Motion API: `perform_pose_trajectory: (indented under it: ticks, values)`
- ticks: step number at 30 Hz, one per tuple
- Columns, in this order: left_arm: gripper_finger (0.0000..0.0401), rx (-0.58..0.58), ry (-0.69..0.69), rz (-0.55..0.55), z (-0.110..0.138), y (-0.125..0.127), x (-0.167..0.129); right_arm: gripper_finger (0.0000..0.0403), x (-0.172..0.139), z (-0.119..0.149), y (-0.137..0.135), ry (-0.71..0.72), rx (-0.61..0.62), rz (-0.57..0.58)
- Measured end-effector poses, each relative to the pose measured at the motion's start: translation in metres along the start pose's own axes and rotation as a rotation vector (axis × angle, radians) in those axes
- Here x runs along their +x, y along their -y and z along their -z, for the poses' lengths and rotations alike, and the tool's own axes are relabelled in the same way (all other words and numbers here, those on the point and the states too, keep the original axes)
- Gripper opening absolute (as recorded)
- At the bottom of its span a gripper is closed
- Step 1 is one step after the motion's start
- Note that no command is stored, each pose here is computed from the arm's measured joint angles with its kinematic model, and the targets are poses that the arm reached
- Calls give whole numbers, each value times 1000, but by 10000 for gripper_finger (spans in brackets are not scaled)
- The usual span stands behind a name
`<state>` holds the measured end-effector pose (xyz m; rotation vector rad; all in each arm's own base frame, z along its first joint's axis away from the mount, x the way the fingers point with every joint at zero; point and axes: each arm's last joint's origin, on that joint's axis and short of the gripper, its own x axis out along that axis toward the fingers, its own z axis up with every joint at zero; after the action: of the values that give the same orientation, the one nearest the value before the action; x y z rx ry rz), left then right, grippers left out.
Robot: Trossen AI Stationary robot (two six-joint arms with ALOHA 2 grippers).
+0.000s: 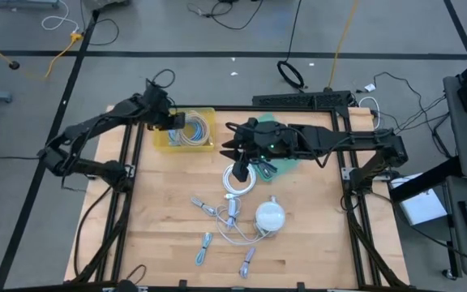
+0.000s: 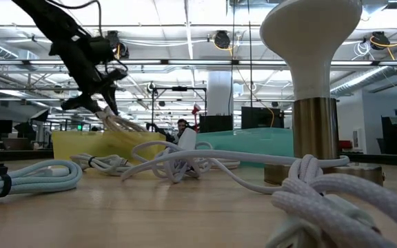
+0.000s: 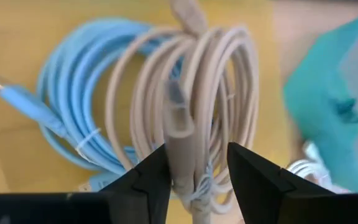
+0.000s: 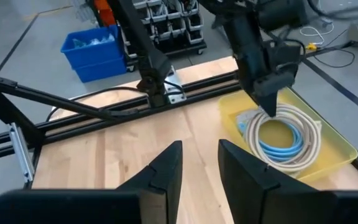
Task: Pick & Place USB Port
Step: Put the brown HDMI cable into the yellow bin, then put the white charger cable into the green bin
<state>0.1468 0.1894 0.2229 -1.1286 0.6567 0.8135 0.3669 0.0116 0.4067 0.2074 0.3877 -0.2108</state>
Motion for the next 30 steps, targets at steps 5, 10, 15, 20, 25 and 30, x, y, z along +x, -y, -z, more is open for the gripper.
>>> perform_pose_trajectory:
  ticks: [5, 10, 15, 20, 25, 30]
  values:
    - [158, -36, 125, 76, -4, -6, -37, 94, 0, 0, 0, 0, 0, 0]
    - [158, -32, 198, 190, 6, -5, -73, 95, 0, 0, 0, -2, -4, 0]
    - [159, 165, 57, 457, 39, 18, -95, 94, 0, 2, 1, -25, -20, 8]
    - [159, 429, -56, 560, 89, 37, -116, 94, 0, 8, 3, -87, -34, 25]
    - [159, 620, -126, 458, 130, 37, -126, 94, -2, 13, 5, -141, -21, 42]
    - [159, 823, -187, 373, 157, 47, -117, 94, -7, 12, 11, -153, 7, 61]
